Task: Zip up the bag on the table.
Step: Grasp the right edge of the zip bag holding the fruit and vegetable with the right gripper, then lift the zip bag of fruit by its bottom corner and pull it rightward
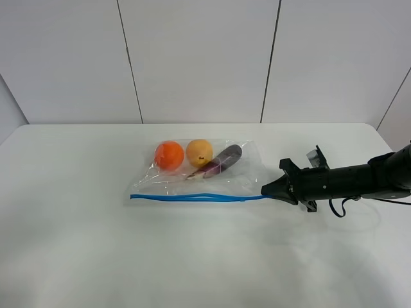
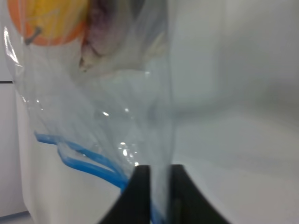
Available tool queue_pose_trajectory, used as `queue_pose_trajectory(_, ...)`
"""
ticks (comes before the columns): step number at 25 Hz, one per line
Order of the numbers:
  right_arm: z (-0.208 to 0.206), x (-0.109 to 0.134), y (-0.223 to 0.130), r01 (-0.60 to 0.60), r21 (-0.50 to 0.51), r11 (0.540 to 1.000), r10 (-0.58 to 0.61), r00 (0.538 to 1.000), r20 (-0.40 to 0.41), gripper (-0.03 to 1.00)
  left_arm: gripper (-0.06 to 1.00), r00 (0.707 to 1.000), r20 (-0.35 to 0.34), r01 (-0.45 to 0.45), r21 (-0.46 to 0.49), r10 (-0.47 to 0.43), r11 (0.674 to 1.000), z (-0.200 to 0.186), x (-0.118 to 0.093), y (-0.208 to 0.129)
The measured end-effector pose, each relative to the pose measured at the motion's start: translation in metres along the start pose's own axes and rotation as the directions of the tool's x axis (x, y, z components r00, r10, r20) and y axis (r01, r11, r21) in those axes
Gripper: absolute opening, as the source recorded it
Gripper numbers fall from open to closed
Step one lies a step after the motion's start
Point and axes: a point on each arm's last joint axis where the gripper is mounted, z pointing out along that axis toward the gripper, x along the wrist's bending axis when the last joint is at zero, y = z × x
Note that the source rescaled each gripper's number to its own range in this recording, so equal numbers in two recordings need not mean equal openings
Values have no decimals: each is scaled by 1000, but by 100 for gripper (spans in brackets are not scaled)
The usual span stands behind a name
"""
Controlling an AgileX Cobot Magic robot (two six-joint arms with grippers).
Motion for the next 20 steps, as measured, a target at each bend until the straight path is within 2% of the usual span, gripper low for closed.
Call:
queue_pose_trajectory(1, 0, 0, 0, 0, -1, 1000, 0, 1000, 2, 0, 100, 1000, 0, 0, 0, 0, 1000, 0, 0, 0)
queue_pose_trajectory(11, 0, 1, 0, 4, 2, 1000, -4, 1000, -8, 0, 100, 1000, 0, -7, 0, 7, 1000, 0, 0, 0)
queue_pose_trajectory(13, 0, 1, 0, 12, 4, 1000, -12, 1000, -8, 0, 100, 999, 15, -45, -7, 45, 999, 0, -1, 1)
queue_pose_trajectory(15, 0, 1, -1, 17, 6, 1000, -17, 1000, -8, 0, 100, 990, 64, -122, -20, 123, 992, -1, -6, 1)
queue_pose_trajectory(17, 0, 1, -1, 19, 8, 1000, -19, 1000, -7, 0, 100, 957, 146, -245, -62, 252, 967, -4, -14, 3)
queue_pose_trajectory(19, 0, 1, -1, 22, 12, 1000, -22, 1000, -6, 0, 100, 891, 263, -351, -119, 370, 929, -3, -26, 9)
queue_pose_trajectory(20, 0, 0, -1, 24, 14, 1000, -24, 1000, -5, 0, 100, 846, 304, -408, -158, 437, 899, -1, -31, 12)
